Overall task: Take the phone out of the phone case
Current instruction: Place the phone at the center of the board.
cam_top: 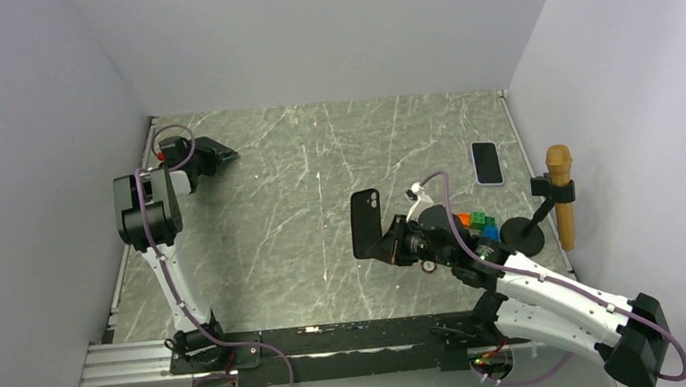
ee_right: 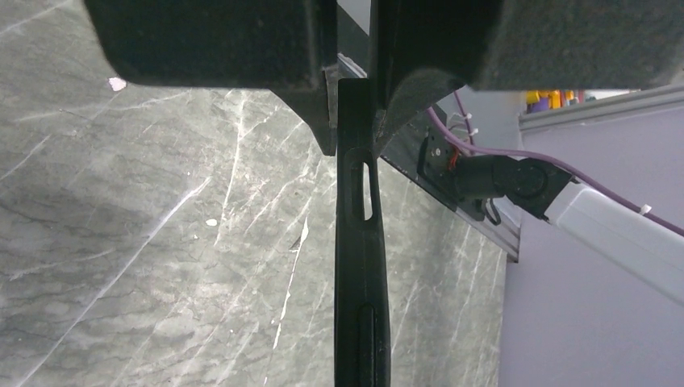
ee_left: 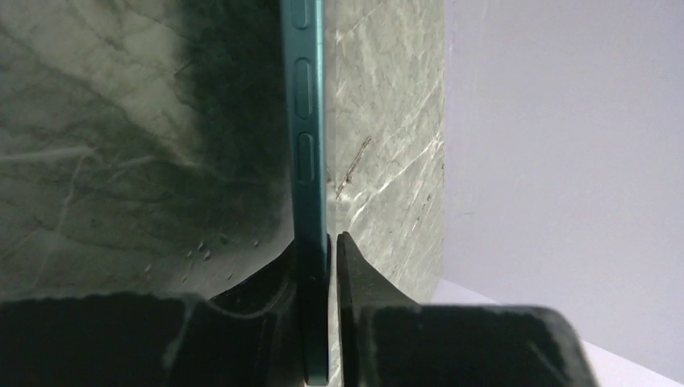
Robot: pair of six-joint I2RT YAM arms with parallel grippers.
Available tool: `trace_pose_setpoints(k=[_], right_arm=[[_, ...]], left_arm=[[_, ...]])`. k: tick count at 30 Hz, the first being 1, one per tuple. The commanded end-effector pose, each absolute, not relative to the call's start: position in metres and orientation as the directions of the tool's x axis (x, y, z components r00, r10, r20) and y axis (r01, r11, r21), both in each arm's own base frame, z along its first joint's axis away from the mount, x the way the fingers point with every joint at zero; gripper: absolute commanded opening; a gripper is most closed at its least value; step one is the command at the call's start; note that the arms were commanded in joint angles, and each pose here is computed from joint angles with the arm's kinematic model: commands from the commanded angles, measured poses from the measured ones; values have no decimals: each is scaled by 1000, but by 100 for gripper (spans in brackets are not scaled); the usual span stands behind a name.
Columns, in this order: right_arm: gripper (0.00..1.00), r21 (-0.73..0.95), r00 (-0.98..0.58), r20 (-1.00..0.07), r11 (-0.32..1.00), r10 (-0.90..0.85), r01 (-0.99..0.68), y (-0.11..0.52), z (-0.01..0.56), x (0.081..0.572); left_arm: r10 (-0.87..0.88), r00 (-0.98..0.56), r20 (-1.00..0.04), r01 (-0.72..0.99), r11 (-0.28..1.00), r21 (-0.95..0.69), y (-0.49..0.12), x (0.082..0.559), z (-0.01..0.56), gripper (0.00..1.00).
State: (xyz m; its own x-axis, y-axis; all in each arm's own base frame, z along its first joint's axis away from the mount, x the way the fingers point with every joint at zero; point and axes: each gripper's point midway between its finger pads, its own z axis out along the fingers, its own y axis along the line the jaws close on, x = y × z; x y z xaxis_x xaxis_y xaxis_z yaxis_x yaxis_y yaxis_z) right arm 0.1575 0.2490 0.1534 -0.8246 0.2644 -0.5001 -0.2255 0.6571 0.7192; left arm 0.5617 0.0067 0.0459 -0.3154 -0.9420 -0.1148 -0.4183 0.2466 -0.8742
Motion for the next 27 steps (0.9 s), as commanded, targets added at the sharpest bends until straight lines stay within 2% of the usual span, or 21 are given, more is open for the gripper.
trace_pose_setpoints(k=[1, 5, 8, 9, 11, 14, 18, 23, 27], right_arm=[[0, 754, -801, -515, 606, 306, -254, 259, 179, 163], [0, 759, -807, -511, 595, 296, -262, 265, 179, 163], [0, 760, -810, -511, 592, 287, -269, 269, 179, 163], [0, 759, -811, -511, 593, 284, -270, 270, 178, 163], [0, 758, -812, -513, 592, 279, -275, 272, 178, 162], [0, 752, -809, -518, 599, 278, -276, 272, 176, 163], [0, 747, -805, -524, 604, 277, -278, 270, 174, 163], [0, 743, -812, -516, 613, 272, -267, 267, 161, 160], [0, 744, -836, -486, 622, 255, -243, 268, 140, 156]], left_arm=[[-940, -305, -156, -355, 264, -897, 8, 571, 80, 25], [-935, -315, -163, -357, 276, -892, 4, 563, 86, 46], [-923, -341, -175, -391, 309, -867, 2, 556, 93, 68], [-921, -348, -177, -403, 317, -859, 1, 553, 97, 81], [-929, -339, -146, -485, 306, -819, 3, 539, 98, 98], [-938, -337, -88, -618, 290, -731, 3, 511, 96, 99], [-935, -347, -68, -677, 300, -672, -1, 476, 100, 99], [-905, -419, -66, -606, 333, -722, -27, 422, 107, 99], [-817, -567, -102, -479, 428, -766, -73, 362, 107, 99]])
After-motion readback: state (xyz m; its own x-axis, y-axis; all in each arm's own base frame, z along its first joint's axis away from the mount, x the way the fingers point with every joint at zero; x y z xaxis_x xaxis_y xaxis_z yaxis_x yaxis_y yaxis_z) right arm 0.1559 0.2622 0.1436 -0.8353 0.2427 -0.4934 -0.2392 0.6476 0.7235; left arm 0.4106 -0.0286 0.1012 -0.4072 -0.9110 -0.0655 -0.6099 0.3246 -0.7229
